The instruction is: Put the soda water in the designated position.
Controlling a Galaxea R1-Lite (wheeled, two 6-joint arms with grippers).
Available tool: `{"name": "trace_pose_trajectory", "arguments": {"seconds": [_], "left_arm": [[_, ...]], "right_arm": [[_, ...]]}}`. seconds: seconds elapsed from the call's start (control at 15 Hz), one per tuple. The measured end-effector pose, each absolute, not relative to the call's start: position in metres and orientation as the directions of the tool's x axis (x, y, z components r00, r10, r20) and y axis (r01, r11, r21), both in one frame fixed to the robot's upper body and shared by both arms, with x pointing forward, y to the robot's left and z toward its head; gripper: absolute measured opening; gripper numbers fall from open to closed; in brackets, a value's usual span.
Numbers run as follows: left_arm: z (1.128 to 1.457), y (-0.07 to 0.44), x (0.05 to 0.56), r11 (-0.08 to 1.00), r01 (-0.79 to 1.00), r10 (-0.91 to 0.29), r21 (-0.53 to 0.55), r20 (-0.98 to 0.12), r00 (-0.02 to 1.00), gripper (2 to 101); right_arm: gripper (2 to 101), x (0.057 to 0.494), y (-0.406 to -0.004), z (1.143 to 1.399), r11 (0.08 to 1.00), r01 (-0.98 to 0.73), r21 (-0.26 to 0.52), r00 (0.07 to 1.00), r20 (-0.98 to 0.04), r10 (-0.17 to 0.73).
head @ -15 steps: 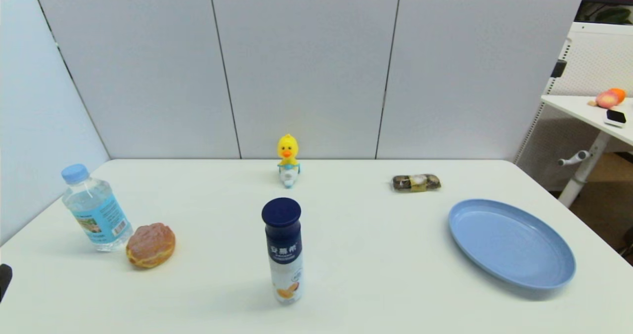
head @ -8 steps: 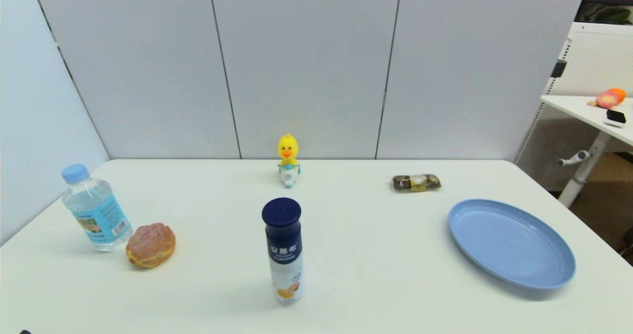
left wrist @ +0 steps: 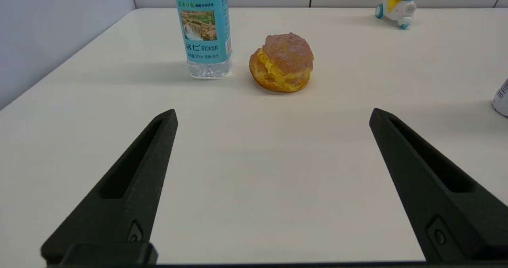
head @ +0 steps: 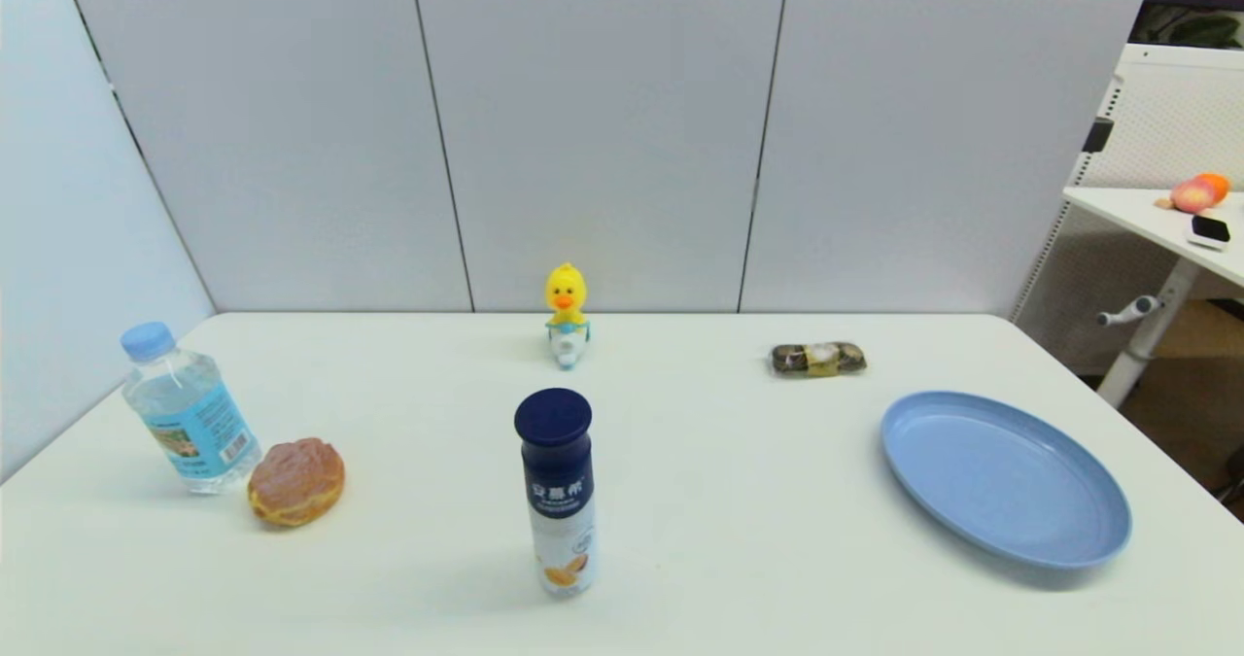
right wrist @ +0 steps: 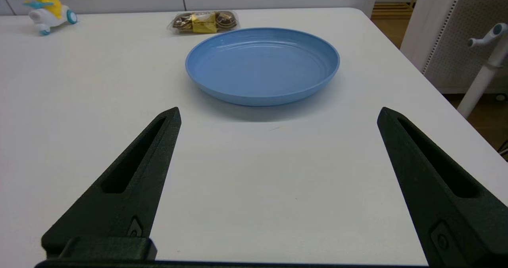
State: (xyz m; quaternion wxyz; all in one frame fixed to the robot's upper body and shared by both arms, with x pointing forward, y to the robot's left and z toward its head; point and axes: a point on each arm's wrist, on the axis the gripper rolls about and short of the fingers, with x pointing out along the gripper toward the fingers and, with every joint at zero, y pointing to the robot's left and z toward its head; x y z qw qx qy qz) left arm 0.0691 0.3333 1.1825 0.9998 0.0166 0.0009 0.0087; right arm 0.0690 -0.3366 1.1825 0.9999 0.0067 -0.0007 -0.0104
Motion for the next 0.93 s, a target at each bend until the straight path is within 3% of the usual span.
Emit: {"name": "trace_pose_trajectory", "arguments": {"seconds": [0.93], "left_arm": [[1.1821,0.3334,0.069,1.0,-0.019,0.019,0.013,-0.001,1.0,97.8]], "right_arm": [[98.0,0.069,-0.3366,1.1825,1.0,0.022,0.004,1.0,0.001,-0.022]]}}
